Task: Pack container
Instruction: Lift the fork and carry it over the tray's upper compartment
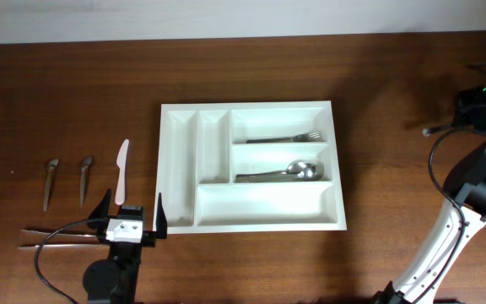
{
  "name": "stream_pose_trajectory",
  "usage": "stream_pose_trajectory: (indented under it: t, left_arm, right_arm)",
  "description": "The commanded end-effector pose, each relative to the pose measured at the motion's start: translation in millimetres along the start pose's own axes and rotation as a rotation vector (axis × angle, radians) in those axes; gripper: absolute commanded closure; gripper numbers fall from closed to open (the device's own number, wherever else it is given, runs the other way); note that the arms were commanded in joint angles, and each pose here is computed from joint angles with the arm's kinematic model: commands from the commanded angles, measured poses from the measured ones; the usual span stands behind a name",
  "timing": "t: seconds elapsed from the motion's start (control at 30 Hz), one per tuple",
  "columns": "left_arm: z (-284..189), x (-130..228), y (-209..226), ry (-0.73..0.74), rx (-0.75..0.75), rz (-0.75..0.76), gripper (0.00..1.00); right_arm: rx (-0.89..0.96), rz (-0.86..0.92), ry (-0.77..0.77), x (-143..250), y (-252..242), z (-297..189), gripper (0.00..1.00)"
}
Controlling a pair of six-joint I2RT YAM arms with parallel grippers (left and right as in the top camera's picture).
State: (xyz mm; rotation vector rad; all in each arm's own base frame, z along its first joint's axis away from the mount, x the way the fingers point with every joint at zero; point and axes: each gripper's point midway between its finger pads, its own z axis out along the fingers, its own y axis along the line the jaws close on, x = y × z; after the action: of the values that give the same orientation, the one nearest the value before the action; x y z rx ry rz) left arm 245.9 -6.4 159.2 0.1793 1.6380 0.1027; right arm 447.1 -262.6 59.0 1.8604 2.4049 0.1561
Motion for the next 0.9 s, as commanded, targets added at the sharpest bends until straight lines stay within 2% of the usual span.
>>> stream_pose_trajectory:
  t: [0.0, 0.17, 0.33, 0.6, 0.87]
  left_arm:
    - [0.2, 2.3, 2.2, 0.001, -0.013, 0.016, 0.01]
    - [0.2, 2.3, 2.2, 0.001, -0.013, 0.016, 0.01]
    - [0.2, 2.3, 2.2, 0.001, -0.013, 0.016, 0.01]
    - [0.2, 2.3, 2.3, 0.001, -0.013, 0.016, 0.01]
    - [0.2, 2.3, 2.2, 0.001, -0.013, 0.016, 0.01]
  right_arm:
    - [-0.082, -0.035, -0.021, 10.1, 26.7, -35.2, 0.96]
    - [-0.125, -0.103, -0.024, 45.2, 50.5, -76.9, 0.96]
    - [-0.167, -0.192, 0.004, 94.7, 80.1, -95.9, 0.96]
    - [-0.235, -0.277, 0.142, 199.6, 130.7, -100.0, 0.96]
    - [-0.201, -0.217, 0.217, 293.5, 153.1, -98.2, 0.96]
